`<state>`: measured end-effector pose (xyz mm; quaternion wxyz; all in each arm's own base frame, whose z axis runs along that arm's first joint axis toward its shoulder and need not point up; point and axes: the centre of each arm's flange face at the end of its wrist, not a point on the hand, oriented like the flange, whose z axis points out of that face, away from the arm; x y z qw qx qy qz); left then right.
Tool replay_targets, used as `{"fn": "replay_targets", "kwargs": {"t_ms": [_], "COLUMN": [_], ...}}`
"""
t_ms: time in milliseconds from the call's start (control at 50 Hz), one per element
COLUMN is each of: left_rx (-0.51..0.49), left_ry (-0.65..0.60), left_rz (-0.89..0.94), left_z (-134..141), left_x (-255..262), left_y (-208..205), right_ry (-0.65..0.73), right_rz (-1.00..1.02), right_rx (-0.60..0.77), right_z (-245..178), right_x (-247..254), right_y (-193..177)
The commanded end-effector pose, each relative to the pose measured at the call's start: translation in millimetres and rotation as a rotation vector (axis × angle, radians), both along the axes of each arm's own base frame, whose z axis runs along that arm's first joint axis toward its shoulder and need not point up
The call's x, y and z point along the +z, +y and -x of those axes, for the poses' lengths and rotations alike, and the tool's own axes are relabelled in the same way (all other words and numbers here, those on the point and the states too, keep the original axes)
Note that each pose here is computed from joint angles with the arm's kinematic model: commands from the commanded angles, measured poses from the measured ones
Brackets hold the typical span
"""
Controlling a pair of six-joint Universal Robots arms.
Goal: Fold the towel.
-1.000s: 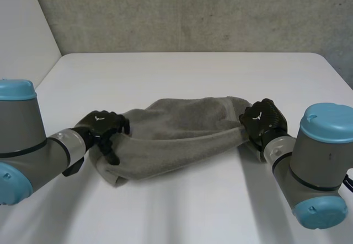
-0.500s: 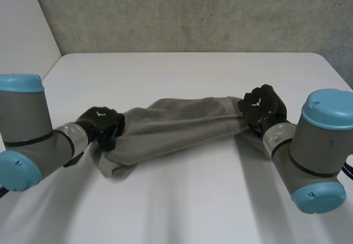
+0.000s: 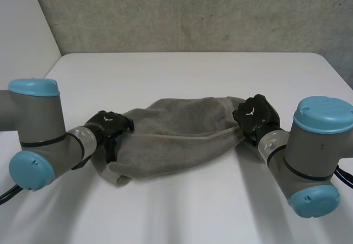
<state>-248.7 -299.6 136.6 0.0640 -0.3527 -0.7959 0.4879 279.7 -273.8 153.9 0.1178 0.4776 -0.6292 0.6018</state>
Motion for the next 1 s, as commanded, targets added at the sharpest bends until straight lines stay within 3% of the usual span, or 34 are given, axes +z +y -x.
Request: {"fn": "replay_targets", "kwargs": {"t_ms": [20,280,320,340,380,400,440,540,640,840,1000], "left_rx": [-0.004,-0.001,0.01,0.01,0.075,0.076,0.15,0.194,0.183,0.133,0.037], "left_ry": [-0.005,0.052,0.105,0.105,0.187,0.187,0.306,0.466,0.417,0.179,-0.013], "left_rz": [-0.01,0.175,0.345,0.346,0.591,0.592,0.812,0.95,0.802,0.389,0.277], "left_z": [4,17,23,23,24,24,22,14,11,0,-13], "left_x": [-11,33,74,74,131,132,188,231,190,44,-3], "left_y": [-9,-37,-55,-55,-74,-74,-75,-63,-57,-14,23], "right_ry": [-0.003,-0.064,-0.156,-0.156,-0.289,-0.289,-0.435,-0.575,-0.489,-0.131,0.001], "right_rz": [0.008,0.135,0.288,0.289,0.525,0.526,0.76,0.882,0.685,0.077,-0.074], "right_rx": [0.0,-0.003,0.006,0.006,0.02,0.02,0.029,0.053,0.082,0.151,0.165], "right_z": [0,-12,-24,-24,-35,-35,-38,-29,-33,-25,-9], "right_x": [2,35,74,74,128,128,179,224,188,47,-3], "right_y": [-1,-26,-48,-48,-65,-65,-70,-56,-55,-18,13]}}
